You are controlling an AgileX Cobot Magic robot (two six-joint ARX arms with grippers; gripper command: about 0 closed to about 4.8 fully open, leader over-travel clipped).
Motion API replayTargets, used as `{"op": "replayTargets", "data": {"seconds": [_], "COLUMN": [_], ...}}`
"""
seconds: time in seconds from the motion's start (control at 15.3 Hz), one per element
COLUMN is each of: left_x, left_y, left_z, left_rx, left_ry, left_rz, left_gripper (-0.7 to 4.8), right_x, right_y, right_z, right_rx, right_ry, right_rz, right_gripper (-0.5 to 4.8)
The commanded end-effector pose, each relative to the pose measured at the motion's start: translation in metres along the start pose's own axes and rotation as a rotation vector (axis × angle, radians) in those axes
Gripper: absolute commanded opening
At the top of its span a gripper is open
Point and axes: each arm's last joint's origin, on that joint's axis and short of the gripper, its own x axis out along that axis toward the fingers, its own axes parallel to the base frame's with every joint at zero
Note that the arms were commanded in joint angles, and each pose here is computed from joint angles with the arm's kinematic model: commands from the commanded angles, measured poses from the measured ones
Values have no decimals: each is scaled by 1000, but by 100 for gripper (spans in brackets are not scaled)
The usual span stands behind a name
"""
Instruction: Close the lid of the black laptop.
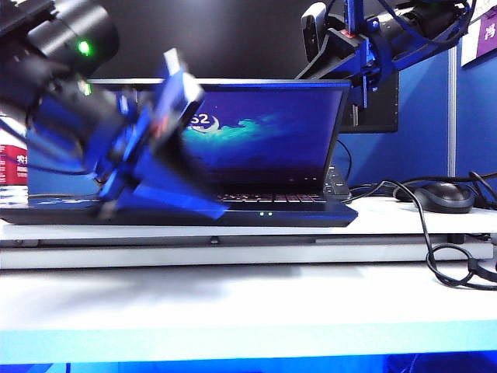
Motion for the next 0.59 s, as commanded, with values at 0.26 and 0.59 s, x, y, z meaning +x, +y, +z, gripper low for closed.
{"op": "replayTargets", "data": {"seconds": [0.26, 0.59], "left_x": [-5, -30], "left_y": [-19, -54], "left_z": [2, 35], "left_rx": [118, 268], "left_ry": [105, 74], "left_rz": [-576, -823], "left_gripper": [-5, -5], "right_x": [0, 1], "right_y": [2, 2], "right_z": [0, 1], "right_rx": [-7, -8], "right_ry": [3, 3], "right_rz": [-3, -2], "right_gripper": [-2, -1]}}
